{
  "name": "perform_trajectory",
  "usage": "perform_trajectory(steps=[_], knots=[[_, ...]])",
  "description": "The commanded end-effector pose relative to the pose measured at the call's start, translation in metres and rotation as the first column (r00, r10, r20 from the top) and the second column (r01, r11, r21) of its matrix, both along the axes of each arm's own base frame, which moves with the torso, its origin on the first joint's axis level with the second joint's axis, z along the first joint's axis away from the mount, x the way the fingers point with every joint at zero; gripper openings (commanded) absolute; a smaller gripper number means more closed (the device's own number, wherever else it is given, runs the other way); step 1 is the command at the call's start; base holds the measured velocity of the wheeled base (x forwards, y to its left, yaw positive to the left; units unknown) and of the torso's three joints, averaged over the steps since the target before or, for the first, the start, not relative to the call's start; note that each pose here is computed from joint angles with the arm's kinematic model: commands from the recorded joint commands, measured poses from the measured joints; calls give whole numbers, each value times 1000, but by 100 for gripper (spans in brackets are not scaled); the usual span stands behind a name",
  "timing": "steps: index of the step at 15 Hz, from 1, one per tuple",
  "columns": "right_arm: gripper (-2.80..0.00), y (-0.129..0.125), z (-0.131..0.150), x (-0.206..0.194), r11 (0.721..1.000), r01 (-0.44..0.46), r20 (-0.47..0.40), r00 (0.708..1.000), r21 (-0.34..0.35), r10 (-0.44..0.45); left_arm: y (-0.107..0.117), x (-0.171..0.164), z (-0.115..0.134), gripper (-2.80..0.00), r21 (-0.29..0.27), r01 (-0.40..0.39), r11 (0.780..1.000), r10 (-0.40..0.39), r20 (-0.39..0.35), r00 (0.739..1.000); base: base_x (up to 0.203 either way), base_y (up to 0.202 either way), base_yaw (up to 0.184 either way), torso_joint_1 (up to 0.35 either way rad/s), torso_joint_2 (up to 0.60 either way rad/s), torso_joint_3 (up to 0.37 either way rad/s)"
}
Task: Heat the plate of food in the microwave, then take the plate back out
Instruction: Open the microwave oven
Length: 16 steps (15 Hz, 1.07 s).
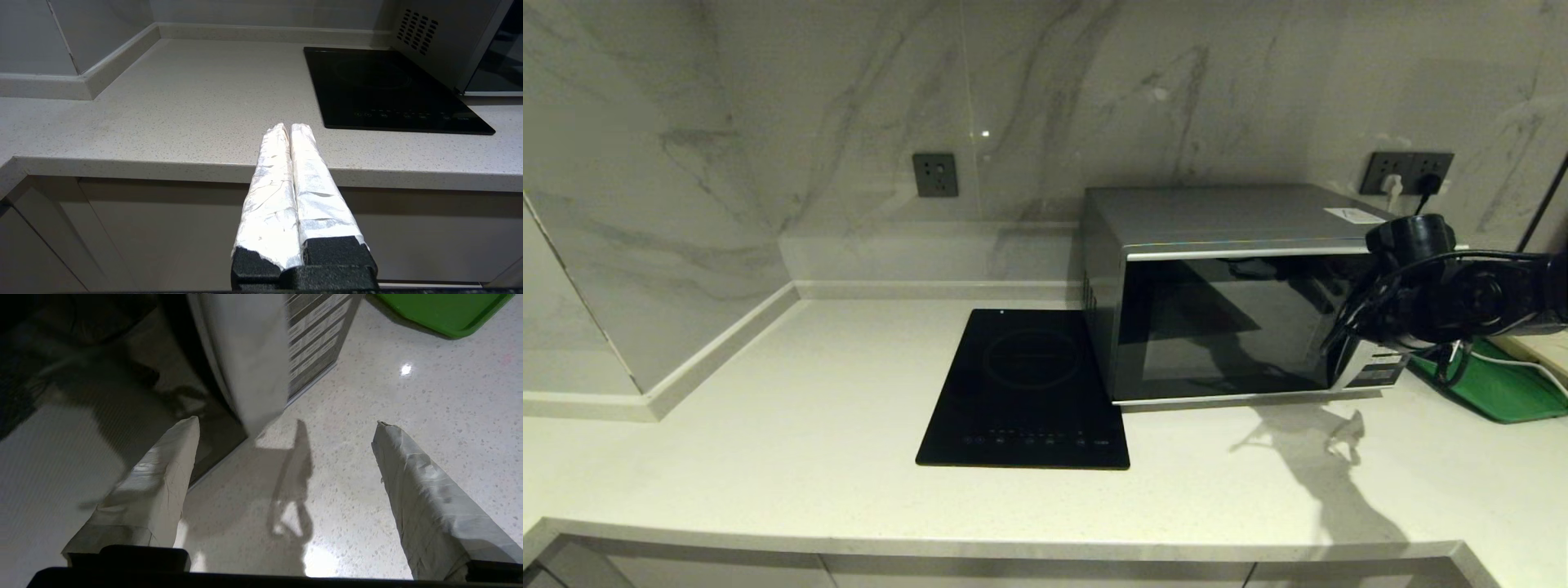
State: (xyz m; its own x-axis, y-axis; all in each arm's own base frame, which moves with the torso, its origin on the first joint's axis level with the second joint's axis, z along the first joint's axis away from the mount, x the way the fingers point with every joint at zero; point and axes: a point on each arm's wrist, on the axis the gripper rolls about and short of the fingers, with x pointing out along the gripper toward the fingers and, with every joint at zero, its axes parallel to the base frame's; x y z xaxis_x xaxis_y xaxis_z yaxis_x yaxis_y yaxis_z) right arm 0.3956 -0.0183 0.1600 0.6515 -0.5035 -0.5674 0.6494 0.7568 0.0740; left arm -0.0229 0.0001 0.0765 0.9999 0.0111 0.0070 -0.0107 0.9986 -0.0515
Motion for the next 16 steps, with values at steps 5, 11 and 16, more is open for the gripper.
perform_trajectory(steps=[5, 11, 16], knots=[[0, -20, 0, 4, 998, 60, 9, 998, -11, -60, 0, 0, 0, -280, -1, -1, 1000, 1, 2, 1000, 0, 0, 0, 0, 0, 0], [0, -25, -6, 4, 996, 90, -1, 996, -19, -90, 0, 0, 0, -280, -1, -1, 1000, 1, 1, 1000, 0, 0, 0, 0, 0, 0], [0, -27, -13, 5, 984, 180, 23, 983, 0, -180, 0, 0, 0, -280, -1, -1, 1000, 1, 1, 1000, 0, 0, 0, 0, 0, 0]])
